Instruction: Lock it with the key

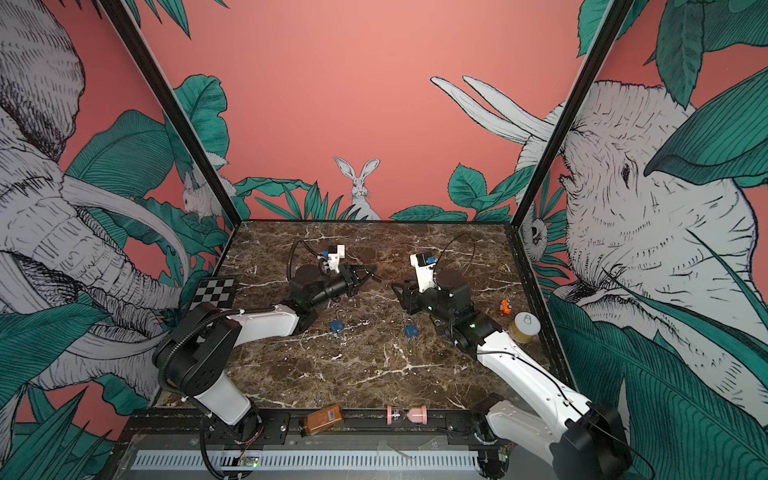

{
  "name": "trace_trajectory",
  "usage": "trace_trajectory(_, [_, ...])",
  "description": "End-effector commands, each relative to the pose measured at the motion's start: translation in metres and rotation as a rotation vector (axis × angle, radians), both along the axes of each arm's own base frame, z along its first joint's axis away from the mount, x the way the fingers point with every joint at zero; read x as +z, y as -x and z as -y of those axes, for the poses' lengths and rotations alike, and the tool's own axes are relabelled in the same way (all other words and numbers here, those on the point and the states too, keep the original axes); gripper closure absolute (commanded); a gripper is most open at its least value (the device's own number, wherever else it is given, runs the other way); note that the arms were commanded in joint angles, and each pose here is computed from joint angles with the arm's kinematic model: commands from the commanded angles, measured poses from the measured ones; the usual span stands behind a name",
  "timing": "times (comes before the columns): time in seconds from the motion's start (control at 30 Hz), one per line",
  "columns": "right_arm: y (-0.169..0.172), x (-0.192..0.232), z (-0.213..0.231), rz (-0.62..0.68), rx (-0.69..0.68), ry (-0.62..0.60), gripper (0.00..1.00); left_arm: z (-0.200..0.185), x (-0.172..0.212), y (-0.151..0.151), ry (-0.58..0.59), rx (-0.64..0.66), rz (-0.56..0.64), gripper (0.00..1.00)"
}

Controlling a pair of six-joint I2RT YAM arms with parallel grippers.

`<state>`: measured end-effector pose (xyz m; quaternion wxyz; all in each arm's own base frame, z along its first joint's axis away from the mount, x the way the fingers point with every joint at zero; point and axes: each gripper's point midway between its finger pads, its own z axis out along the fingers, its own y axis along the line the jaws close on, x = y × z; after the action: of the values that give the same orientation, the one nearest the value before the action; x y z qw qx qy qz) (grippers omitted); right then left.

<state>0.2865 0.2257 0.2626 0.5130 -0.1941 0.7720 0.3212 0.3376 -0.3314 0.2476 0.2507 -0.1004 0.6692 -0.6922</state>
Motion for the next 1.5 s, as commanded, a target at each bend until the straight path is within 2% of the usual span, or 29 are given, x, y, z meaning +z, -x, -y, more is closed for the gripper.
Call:
trace_trajectory(0.0, [0.001, 0.041, 0.003, 0.193, 0.022, 0.009, 0.54, -0.014, 0.075, 0.004, 0.256, 0.013, -0.002, 1.00])
trace_trajectory(0.1, [0.000, 0.050, -0.004, 0.250, 0.066, 0.043, 0.51, -0.010, 0.086, 0.010, 0.281, -0.034, 0.004, 1.00])
trace_trajectory(0.27, [-0.001, 0.061, -0.006, 0.416, 0.068, 0.016, 0.49, -0.011, 0.094, 0.015, 0.330, -0.057, 0.018, 1.00])
trace_trajectory(0.4, [-0.004, 0.067, -0.008, 0.459, 0.081, 0.054, 0.48, -0.010, 0.097, 0.018, 0.341, -0.076, 0.029, 1.00])
trace_trajectory(0.93, [-0.016, 0.065, -0.043, 0.390, 0.230, 0.044, 0.51, -0.002, 0.101, 0.025, 0.332, -0.129, 0.050, 1.00])
trace_trajectory(1.3, [-0.024, 0.063, -0.047, 0.361, 0.219, 0.014, 0.62, 0.003, 0.100, 0.024, 0.327, -0.148, 0.048, 1.00])
trace_trajectory(1.47, [-0.025, 0.063, -0.048, 0.355, 0.223, 0.013, 0.63, 0.006, 0.097, 0.022, 0.327, -0.152, 0.038, 1.00])
